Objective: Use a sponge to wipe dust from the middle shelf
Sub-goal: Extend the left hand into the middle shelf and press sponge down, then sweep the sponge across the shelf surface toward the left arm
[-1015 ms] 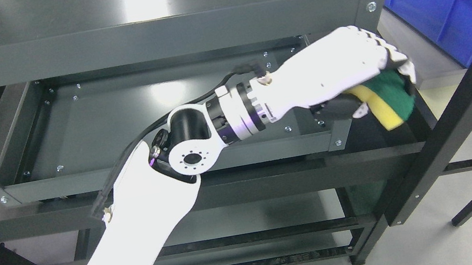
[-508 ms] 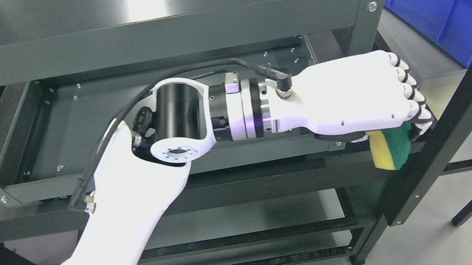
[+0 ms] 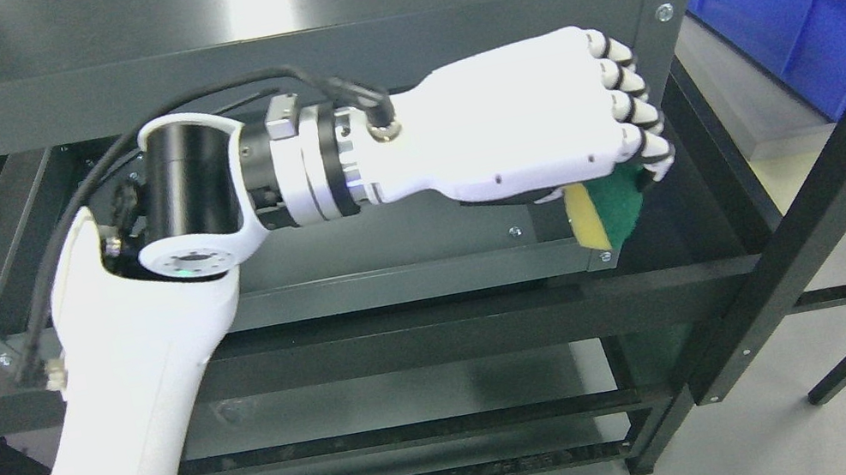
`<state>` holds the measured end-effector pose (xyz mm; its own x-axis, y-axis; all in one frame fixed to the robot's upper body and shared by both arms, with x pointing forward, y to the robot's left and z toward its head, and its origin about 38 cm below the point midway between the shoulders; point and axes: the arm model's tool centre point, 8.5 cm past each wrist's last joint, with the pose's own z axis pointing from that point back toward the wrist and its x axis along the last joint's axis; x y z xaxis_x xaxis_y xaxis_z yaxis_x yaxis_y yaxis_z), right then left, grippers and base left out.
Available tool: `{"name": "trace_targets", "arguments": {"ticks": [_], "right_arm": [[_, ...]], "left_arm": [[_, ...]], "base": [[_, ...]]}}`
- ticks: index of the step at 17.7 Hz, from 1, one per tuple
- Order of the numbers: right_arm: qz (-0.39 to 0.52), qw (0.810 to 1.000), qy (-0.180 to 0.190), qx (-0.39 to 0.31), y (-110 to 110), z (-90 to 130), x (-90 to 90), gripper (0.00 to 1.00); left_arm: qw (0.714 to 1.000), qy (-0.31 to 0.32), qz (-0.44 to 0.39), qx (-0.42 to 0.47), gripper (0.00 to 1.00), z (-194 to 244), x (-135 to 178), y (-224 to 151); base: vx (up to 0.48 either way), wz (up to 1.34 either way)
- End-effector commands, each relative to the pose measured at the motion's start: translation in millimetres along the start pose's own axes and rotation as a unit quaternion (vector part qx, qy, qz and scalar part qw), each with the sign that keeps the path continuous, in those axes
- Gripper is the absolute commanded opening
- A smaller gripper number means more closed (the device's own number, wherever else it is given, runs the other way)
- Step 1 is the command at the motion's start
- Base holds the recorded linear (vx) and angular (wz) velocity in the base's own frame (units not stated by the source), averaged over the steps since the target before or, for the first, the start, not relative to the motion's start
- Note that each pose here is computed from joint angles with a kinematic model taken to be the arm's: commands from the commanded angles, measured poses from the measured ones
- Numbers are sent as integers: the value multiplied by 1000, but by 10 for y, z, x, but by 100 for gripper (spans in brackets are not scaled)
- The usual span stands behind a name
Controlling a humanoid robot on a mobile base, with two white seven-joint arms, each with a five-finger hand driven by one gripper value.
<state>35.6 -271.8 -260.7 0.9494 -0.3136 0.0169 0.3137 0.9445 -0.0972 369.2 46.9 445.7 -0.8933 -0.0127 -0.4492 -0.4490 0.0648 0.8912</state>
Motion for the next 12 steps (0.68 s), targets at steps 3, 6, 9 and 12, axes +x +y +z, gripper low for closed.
{"name": "trace_targets", "arguments": {"ticks": [3, 6, 9, 12], "right_arm": [[-1, 1000, -11, -8, -101, 1, 95, 100], [0, 1000, -11, -8, -101, 1, 95, 100], [0, 1000, -11, -8, -101, 1, 95, 100], [-1, 1000, -11, -8, -101, 1, 95, 100]], "left_arm": [[992, 112, -10, -47, 0, 1596, -180, 326], [987, 147, 19, -66, 0, 2084, -101, 299], [978, 193, 25, -79, 0, 2588, -16, 461], [965, 250, 18, -76, 0, 3042, 107, 616]], "base": [[0, 0], [0, 0], [0, 0], [0, 0]]}}
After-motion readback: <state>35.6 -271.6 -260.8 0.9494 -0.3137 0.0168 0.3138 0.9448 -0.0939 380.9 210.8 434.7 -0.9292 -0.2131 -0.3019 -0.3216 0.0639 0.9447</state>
